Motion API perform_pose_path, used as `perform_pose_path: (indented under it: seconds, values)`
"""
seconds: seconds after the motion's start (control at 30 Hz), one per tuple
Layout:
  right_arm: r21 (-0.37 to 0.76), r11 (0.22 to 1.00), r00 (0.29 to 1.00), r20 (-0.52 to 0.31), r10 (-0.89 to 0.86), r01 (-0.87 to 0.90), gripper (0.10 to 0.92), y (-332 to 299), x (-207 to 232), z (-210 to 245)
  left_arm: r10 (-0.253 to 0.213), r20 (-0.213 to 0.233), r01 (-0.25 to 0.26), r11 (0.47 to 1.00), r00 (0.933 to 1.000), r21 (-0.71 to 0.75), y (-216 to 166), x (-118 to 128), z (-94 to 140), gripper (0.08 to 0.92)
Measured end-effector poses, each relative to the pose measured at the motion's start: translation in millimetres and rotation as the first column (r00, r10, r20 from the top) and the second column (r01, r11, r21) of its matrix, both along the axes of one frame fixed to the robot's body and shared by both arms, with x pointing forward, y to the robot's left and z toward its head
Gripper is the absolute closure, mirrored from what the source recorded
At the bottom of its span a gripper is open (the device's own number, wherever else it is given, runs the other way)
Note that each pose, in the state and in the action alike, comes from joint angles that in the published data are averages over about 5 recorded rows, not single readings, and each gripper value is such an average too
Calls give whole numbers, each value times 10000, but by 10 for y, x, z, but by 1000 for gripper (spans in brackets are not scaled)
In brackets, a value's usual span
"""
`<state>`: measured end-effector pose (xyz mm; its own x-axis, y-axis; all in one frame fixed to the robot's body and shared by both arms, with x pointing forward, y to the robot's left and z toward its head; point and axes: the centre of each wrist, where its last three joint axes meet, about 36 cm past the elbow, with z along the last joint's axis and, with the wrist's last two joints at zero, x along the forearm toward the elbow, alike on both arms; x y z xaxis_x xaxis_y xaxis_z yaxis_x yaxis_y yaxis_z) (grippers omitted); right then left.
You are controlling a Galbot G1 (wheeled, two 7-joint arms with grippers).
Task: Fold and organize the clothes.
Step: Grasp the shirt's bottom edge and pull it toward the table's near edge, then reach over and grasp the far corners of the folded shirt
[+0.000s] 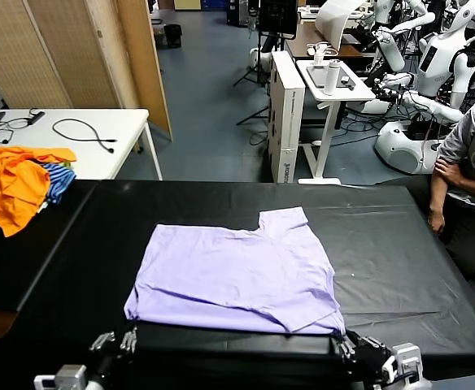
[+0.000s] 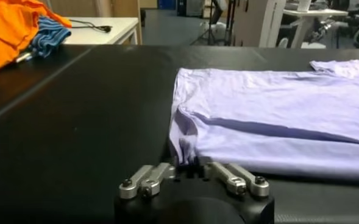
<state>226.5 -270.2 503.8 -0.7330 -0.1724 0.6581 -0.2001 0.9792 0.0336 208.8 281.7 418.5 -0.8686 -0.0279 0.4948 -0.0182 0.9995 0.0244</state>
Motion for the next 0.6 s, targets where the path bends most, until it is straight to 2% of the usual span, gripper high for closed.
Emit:
perform_pose_path:
  seconds: [0.1,0.3,0.5,0.6]
  values:
    - [265,9996,9996,297,-19,11,117,-9,54,80,140,143,-139,9999,9998,-63,23,13,58,101]
    - [439,9990,9925,1215,-90,37,115,-60,402,147,512,635,-483,9977,9967,-473,135,209,212,93]
    - [631,9979,9806,1938,-295,176,115,-127,1044,91,168,1319,-55,9963,9911,-862,224,600,293,93]
    - [723,9970,9769,2093,-423,276,115,-137,1397,35,55,1470,91,9951,9891,-987,256,843,306,93]
